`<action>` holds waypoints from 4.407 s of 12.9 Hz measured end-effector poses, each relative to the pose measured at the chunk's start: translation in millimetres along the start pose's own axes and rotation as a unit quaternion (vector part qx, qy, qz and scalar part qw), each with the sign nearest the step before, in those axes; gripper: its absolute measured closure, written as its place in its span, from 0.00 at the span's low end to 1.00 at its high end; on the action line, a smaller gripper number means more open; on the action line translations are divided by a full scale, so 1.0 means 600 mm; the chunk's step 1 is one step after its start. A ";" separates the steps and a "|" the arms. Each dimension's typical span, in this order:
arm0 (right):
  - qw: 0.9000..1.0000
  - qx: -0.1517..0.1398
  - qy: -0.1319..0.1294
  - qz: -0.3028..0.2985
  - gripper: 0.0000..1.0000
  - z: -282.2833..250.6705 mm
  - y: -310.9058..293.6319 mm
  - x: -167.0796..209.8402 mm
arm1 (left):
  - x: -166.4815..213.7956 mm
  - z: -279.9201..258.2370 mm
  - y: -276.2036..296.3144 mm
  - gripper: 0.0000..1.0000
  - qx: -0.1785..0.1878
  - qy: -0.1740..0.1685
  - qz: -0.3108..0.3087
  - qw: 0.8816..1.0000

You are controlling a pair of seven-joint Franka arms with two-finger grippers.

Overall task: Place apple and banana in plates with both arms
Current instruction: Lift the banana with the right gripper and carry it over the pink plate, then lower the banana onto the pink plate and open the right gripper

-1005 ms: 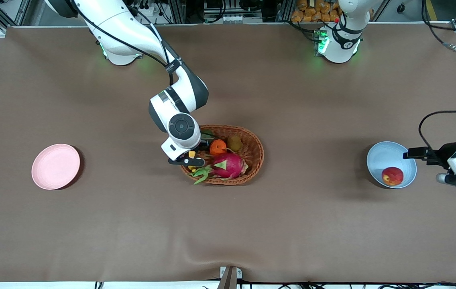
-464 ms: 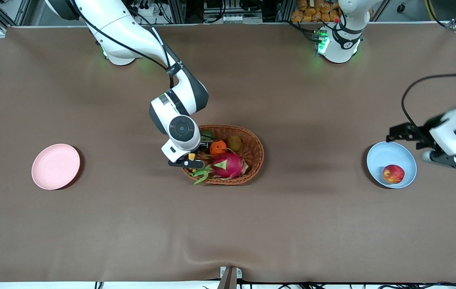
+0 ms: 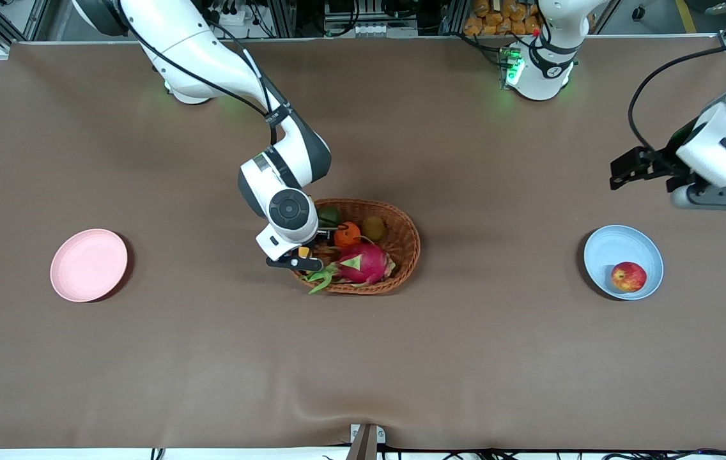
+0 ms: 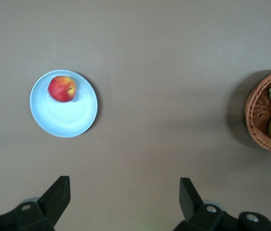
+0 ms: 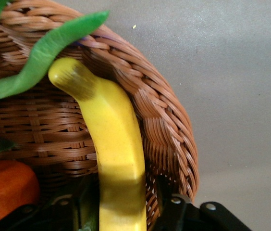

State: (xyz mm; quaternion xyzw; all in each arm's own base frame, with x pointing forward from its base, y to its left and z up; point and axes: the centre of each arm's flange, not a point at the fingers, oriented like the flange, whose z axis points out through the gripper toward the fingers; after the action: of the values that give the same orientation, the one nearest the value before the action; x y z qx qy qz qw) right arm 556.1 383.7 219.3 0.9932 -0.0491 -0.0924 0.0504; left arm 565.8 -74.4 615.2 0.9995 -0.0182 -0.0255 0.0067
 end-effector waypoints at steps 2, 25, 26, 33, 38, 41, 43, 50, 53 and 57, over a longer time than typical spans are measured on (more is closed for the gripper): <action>1.000 0.000 0.000 -0.001 0.61 0.000 -0.001 0.000 | -0.009 -0.028 -0.001 0.00 0.002 0.005 -0.001 1.000; 0.994 0.047 -0.014 -0.096 0.61 -0.234 0.698 0.199 | -0.131 -0.082 0.004 0.00 0.029 0.009 -0.028 0.999; 0.993 0.047 -0.007 -0.108 0.61 -0.202 0.752 0.200 | -0.131 -0.083 0.004 0.00 0.029 0.010 -0.028 0.999; 0.984 0.043 0.031 -0.171 0.61 -0.033 0.971 0.172 | -0.116 -0.095 0.005 0.00 0.027 0.022 -0.027 0.999; 0.984 0.046 0.021 -0.170 0.61 0.072 0.954 0.154 | -0.117 -0.094 0.005 0.00 0.027 0.018 -0.028 0.999; 0.985 0.051 0.023 -0.165 0.61 0.089 0.951 0.157 | -0.117 -0.093 0.004 0.00 0.027 0.018 -0.028 0.999; 0.985 0.057 0.024 -0.161 0.61 0.098 0.949 0.159 | -0.117 -0.093 0.004 0.00 0.027 0.018 -0.028 0.999; 0.983 0.056 0.033 -0.169 0.00 0.080 0.935 0.172 | -0.117 -0.093 0.003 0.00 0.027 0.018 -0.028 0.999; 0.979 0.067 0.011 -0.192 0.00 -0.001 0.914 0.195 | -0.117 -0.093 0.004 0.00 0.027 0.018 -0.028 0.999; 0.981 0.115 -0.027 -0.152 0.00 -0.167 0.856 0.202 | -0.118 -0.093 0.006 0.00 0.027 0.018 -0.027 0.999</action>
State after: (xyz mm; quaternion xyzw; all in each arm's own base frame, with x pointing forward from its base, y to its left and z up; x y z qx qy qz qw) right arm 648.1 -128.5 351.7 0.9854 0.0911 -0.1196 -0.0800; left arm 498.2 -74.7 674.7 0.9997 0.0080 -0.0075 -0.0210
